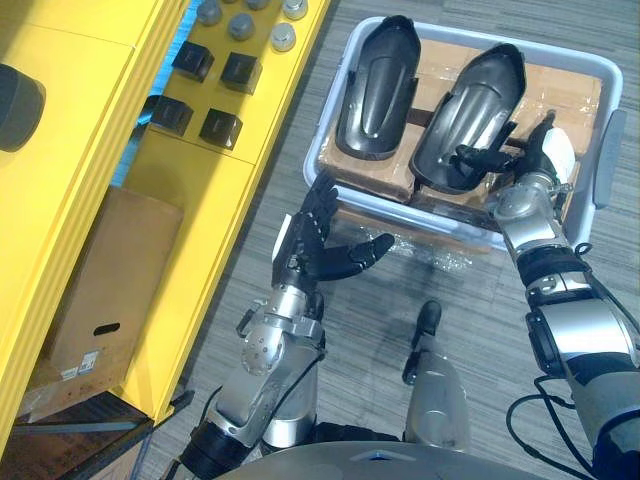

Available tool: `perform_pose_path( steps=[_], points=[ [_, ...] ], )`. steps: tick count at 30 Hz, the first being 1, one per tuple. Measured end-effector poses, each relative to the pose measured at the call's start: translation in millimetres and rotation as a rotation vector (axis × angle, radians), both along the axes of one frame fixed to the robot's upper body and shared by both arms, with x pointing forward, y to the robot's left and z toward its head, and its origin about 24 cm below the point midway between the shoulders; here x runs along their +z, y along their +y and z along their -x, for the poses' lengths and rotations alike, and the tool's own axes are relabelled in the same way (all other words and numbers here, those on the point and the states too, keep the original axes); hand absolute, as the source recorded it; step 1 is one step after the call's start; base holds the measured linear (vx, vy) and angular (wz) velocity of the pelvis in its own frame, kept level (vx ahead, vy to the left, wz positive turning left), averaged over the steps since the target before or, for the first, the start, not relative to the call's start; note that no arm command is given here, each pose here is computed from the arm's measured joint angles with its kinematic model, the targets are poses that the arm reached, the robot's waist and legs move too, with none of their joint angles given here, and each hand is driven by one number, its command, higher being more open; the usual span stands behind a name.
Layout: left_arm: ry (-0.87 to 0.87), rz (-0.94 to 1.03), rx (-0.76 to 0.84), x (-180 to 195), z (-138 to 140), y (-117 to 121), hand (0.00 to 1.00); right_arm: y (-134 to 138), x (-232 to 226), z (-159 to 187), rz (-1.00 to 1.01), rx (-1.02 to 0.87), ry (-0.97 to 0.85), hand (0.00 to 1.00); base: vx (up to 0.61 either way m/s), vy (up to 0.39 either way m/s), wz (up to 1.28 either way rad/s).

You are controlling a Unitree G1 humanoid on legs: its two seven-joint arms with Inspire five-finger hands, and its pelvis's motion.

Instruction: Walk over and take three plastic housings, then place them on the shelf

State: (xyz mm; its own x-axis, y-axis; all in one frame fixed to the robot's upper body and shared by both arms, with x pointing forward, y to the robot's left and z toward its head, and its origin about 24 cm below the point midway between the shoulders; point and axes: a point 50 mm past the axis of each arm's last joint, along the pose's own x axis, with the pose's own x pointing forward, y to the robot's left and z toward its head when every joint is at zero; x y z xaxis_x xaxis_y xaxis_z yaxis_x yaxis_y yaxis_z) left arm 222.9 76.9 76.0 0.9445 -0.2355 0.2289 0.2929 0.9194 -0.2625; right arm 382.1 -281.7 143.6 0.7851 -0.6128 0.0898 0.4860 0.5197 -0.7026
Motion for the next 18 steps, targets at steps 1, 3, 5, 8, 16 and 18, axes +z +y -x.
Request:
perform_pose_path(
  steps=[1, 3, 5, 8, 16, 18],
  points=[
    [0.002, 0.003, 0.005, 0, 0, 0, 1.0, 0, -1, 0, -0.002, -0.01, 0.014, 1.0, -0.02, -0.004, 0.06],
    [0.004, 0.008, 0.011, 1, -1, -1, 1.0, 0, -4, 0, -0.01, -0.029, 0.043, 0.0, -0.02, -0.004, 0.07],
    [0.008, 0.008, 0.017, 1, -1, -1, 1.0, 0, -4, -2, -0.025, -0.047, 0.061, 0.0, -0.03, -0.003, 0.08],
    [0.014, -0.004, 0.006, -1, -4, -5, 1.0, -9, 4, -2, -0.019, -0.103, 0.064, 0.0, -0.03, -0.009, 0.08],
    [0.031, -0.019, 0.035, -4, -7, -4, 1.0, -39, 20, 7, -0.042, -0.2, 0.088, 0.0, -0.01, -0.024, 0.07],
    [0.031, -0.019, 0.045, -4, -7, -3, 1.0, -42, 15, 8, -0.061, -0.208, 0.116, 0.0, 0.01, -0.008, 0.06]
  ],
)
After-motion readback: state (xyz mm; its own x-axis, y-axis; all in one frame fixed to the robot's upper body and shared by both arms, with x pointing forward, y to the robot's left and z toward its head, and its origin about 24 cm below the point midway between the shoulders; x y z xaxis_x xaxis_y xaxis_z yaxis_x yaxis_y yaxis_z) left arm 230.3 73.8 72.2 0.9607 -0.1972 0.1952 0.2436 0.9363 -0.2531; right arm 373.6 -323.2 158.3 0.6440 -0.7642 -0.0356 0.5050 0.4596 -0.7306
